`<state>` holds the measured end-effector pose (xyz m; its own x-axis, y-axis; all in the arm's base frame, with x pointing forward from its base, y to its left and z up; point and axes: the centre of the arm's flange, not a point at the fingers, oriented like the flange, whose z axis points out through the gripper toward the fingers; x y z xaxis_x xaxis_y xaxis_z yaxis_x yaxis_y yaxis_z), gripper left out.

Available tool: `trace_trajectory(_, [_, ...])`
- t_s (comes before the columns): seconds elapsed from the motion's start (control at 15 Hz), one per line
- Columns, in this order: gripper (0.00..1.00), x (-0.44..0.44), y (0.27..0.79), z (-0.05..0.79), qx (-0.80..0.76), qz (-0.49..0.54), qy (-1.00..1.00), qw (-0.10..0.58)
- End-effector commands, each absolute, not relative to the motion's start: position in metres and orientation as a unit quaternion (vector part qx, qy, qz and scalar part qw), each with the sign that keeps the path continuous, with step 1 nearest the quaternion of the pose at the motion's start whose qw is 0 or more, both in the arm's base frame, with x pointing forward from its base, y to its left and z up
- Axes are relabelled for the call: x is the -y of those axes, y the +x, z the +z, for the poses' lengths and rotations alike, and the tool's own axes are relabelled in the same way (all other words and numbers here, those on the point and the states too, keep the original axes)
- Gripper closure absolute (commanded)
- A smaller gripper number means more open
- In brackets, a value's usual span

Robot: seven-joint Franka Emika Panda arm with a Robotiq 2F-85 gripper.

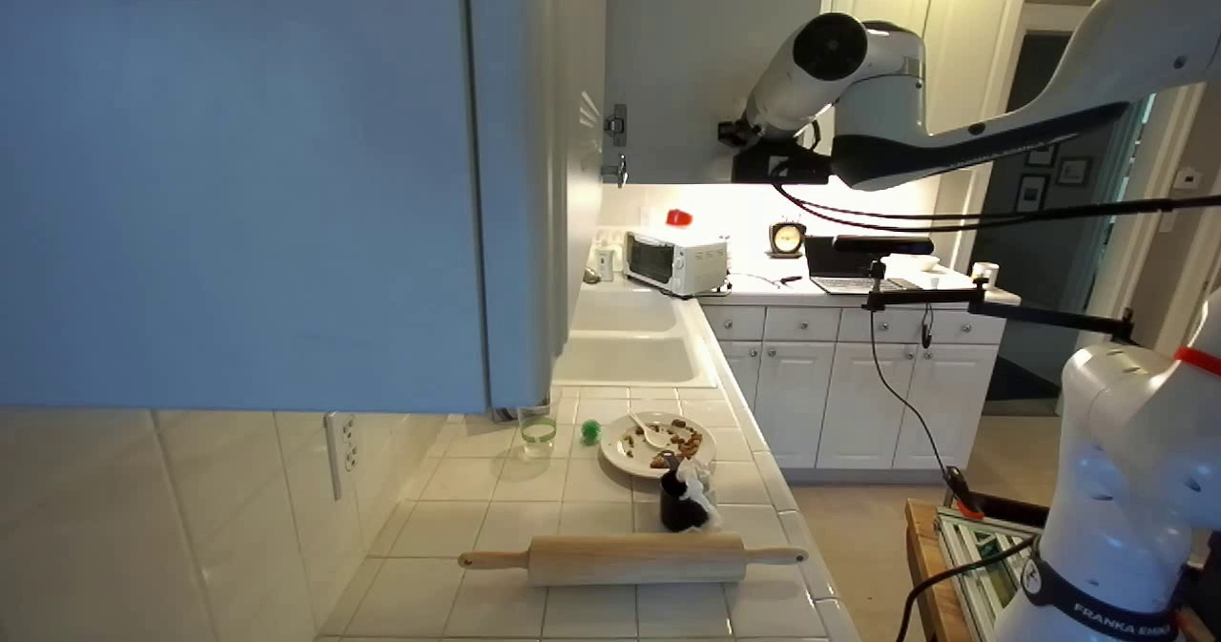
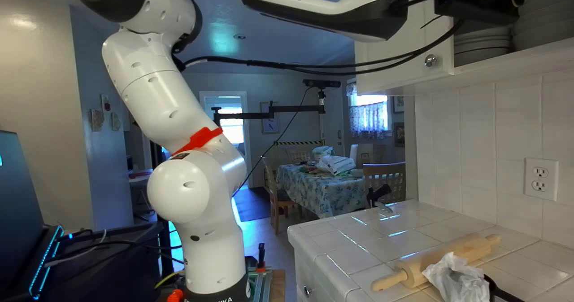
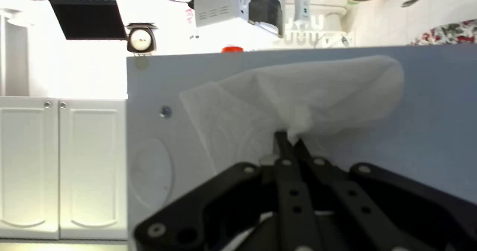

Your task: Use the tissue to wipe the cabinet's right door

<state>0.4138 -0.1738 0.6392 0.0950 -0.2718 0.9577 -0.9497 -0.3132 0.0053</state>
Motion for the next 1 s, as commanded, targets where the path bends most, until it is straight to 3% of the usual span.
trace_trajectory(0.0, [1.0, 0.187, 0.371, 0.62, 0.519, 0.445, 0.639, 0.353])
trace_trajectory(0.27, [1.0, 0.199, 0.368, 0.618, 0.54, 0.429, 0.629, 0.358])
trace_trajectory(0.93, [1.0, 0.19, 0.421, 0.653, 0.471, 0.487, 0.64, 0.364])
